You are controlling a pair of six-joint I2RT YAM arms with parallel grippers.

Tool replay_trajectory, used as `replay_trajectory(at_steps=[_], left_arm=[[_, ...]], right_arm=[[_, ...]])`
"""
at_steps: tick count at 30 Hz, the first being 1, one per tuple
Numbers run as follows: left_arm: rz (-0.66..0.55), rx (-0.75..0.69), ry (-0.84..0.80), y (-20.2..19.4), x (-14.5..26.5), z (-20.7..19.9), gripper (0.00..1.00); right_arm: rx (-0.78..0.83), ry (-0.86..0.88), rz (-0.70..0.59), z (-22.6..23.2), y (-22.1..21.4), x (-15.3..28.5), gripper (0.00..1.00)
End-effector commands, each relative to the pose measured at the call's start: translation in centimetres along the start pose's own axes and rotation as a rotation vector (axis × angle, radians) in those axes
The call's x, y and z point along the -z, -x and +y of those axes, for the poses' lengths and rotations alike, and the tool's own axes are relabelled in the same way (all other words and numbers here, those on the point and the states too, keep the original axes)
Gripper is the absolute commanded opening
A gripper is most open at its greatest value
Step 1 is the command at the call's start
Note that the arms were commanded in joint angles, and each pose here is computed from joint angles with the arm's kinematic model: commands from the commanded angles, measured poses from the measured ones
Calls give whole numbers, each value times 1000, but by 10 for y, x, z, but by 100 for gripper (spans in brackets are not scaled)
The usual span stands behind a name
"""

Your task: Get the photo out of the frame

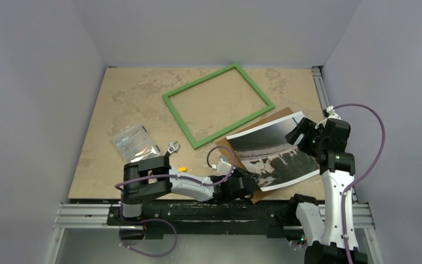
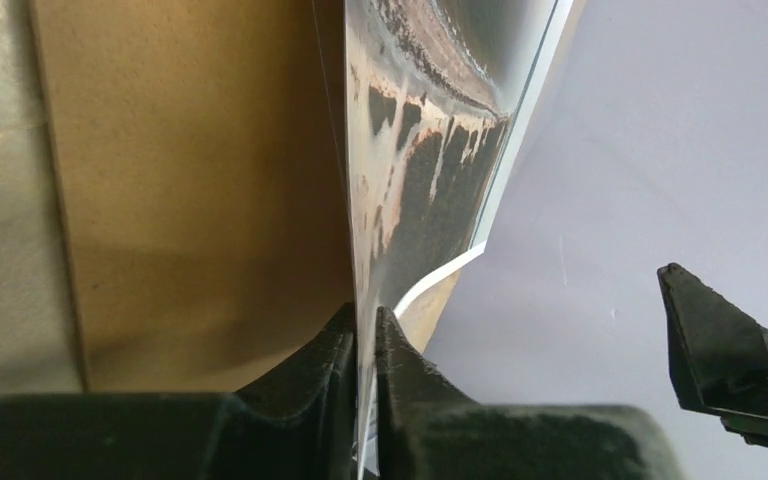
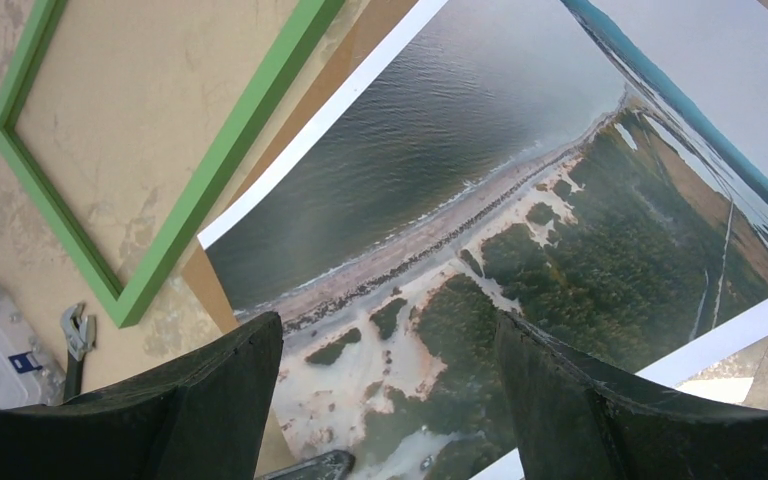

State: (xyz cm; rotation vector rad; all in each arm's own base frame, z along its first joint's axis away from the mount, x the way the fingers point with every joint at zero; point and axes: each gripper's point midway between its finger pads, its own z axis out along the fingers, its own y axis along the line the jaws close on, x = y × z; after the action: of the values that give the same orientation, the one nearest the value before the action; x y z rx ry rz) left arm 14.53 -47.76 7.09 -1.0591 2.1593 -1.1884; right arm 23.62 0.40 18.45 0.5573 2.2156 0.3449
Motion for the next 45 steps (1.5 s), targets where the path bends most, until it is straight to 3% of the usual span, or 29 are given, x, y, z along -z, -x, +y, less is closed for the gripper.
replay_trajectory(at_steps=[1,4,7,13,17,19,23,28,34,42,45], left_arm=[[48,81,-60,3,13,-18,16],[53,44,-29,17,27,-5,40],[81,7,2,25,45,6,54],[166,-219,-37,41,95,-5,61],[149,-517,-124,83,135,-41,61],[123,-732,-209,112,160,-74,61],[-42,-1056,-365,180,229,-150,62],[-290,-1327,-442,246,312,-213,65],[-473,-1447,-502,281,368,-250,65],[-595,-1448,-437,308,387,-259,66],[-623,-1434,-426,314,392,-260,66]], right_arm=[[34,21,-44,8,15,8,76],[34,20,-44,8,15,8,76],[32,21,-46,9,16,9,77],[31,41,-57,20,26,24,76],[49,56,-48,28,31,39,76],[62,62,-45,31,32,49,76],[110,98,-77,45,41,76,77],[165,82,-231,53,66,121,80],[151,70,-426,55,84,159,84],[142,77,-550,55,91,175,88],[159,130,-596,64,93,183,96]])
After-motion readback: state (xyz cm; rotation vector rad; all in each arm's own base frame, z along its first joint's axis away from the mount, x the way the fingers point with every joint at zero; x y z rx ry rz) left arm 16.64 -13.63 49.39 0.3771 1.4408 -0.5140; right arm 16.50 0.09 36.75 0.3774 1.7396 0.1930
